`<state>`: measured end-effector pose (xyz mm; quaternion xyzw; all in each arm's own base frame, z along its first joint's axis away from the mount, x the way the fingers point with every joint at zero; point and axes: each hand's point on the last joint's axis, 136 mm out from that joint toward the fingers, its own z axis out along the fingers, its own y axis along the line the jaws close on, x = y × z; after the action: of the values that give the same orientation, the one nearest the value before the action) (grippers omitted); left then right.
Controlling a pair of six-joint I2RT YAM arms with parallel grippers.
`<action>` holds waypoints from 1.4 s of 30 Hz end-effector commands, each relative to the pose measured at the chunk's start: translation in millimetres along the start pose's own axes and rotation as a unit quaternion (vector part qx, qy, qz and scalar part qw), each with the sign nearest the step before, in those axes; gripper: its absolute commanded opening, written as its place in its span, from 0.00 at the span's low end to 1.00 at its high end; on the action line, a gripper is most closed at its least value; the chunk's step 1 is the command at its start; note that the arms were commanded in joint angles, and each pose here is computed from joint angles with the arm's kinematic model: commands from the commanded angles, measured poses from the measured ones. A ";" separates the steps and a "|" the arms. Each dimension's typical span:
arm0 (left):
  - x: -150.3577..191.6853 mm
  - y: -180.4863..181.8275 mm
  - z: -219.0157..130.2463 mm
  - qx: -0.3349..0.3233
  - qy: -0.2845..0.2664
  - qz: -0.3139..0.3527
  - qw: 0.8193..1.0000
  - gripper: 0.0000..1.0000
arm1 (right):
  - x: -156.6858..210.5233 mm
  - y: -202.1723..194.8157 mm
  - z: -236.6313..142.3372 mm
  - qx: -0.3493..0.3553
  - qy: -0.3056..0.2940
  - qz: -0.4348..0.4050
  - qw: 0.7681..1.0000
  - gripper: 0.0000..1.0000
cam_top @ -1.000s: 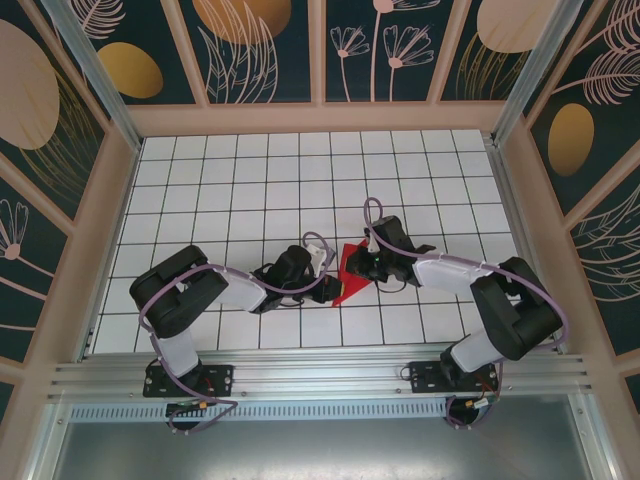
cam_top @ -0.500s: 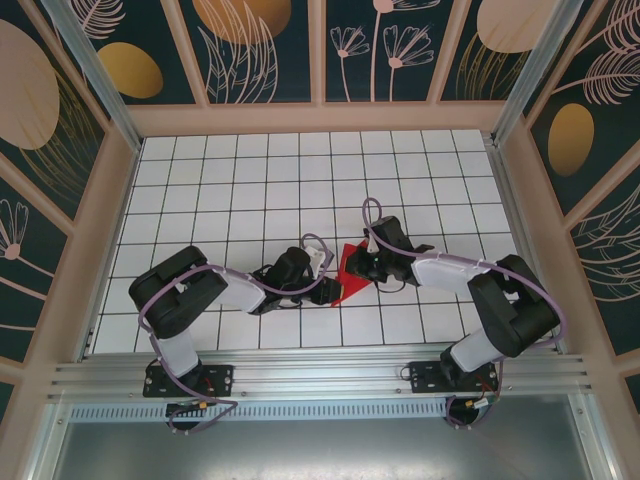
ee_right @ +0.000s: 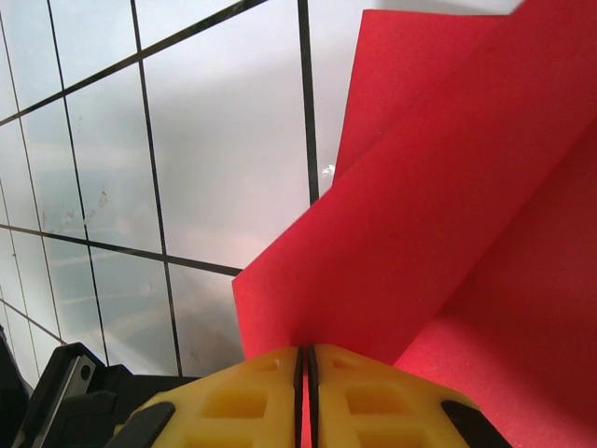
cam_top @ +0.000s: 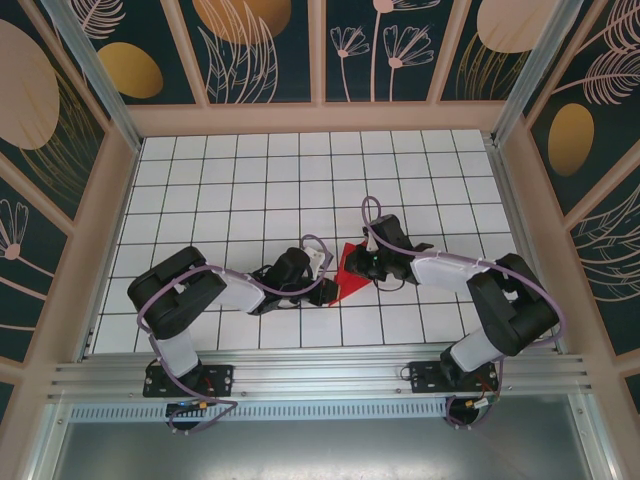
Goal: Fold a paper plane with a square sheet of paper (pick it up from the middle)
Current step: Fourth fold the wing at the center of the table.
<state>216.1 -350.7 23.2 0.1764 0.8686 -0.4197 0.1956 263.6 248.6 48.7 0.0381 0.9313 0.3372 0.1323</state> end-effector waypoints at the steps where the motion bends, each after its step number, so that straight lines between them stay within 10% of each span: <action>1: 1.9 4.0 -5.4 -0.008 0.001 0.002 1.000 0.06 | -8.5 8.3 -1.0 -0.010 -0.005 0.002 1.000 0.14; 17: -1.9 -11.5 -3.1 0.045 -0.005 -0.024 0.999 0.01 | 2.2 16.9 5.1 -0.024 0.015 -0.013 1.000 0.18; 26: 0.4 -1.1 -4.9 0.017 -0.003 -0.018 1.000 0.21 | 0.0 9.2 10.0 -0.006 0.013 -0.006 1.000 0.17; 42: 6.4 -0.5 -9.0 0.015 0.005 -0.009 1.000 0.13 | -0.9 8.8 9.8 -0.003 0.012 -0.004 1.000 0.17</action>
<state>208.3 -347.6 24.8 0.1696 0.8638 -0.4395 0.1786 261.9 258.1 44.4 0.0288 0.9323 0.3405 0.1182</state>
